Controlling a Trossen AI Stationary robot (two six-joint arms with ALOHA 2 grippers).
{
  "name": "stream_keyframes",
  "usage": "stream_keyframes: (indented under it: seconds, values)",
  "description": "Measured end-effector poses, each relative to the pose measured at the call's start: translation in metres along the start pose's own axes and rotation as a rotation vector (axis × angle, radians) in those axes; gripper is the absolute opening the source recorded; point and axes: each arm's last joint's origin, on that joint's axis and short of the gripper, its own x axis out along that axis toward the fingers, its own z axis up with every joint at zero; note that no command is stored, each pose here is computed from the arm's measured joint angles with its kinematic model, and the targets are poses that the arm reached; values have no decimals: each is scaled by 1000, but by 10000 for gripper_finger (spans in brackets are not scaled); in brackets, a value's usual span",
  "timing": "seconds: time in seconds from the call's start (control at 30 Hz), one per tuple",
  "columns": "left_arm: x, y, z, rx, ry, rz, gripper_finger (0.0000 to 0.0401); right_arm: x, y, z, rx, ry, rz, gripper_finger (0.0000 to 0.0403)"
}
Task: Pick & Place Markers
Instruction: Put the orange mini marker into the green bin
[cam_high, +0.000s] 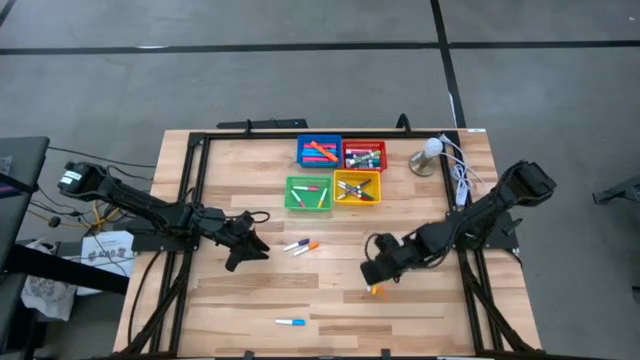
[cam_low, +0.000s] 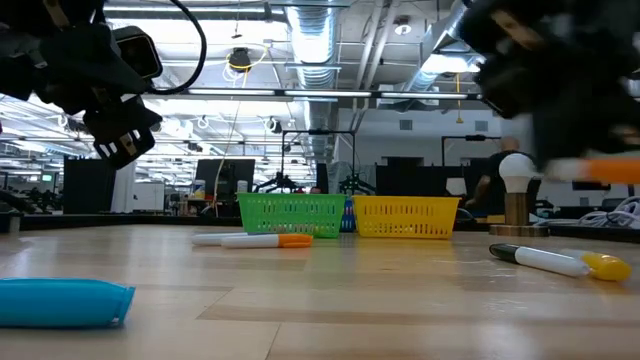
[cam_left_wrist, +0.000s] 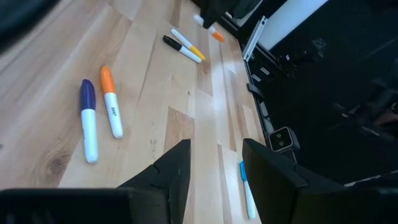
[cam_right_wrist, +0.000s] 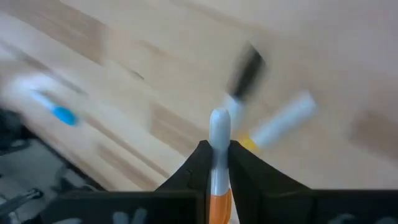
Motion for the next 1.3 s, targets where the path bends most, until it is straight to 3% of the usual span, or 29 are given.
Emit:
stream_keyframes:
  seconds: [0.17, 0.37, 0.5, 0.73, 1.03, 1.17, 1.3]
  values:
    - [0, 2, 2, -8, -13, 16, 145, -13, 12, 35, -133, -133, 131, 19]
    - [-1, 5, 4, -71, -81, 98, 145, -26, 20, 100, -319, -264, 272, 21]
    - [-1, 8, 7, -96, -184, 200, 145, -27, 24, 144, -448, -302, 266, 24]
    - [-4, 5, 19, -102, -386, 269, 145, -27, 50, 205, -697, -350, 290, 18]
    - [-5, 6, 30, -156, -582, 320, 145, -59, 95, 224, -974, -464, 390, 20]
    - [-7, 11, 41, -179, -674, 317, 145, -76, 103, 231, -999, -540, 410, 22]
    - [-10, 11, 57, -198, -799, 204, 145, -84, 105, 236, -993, -573, 415, 31]
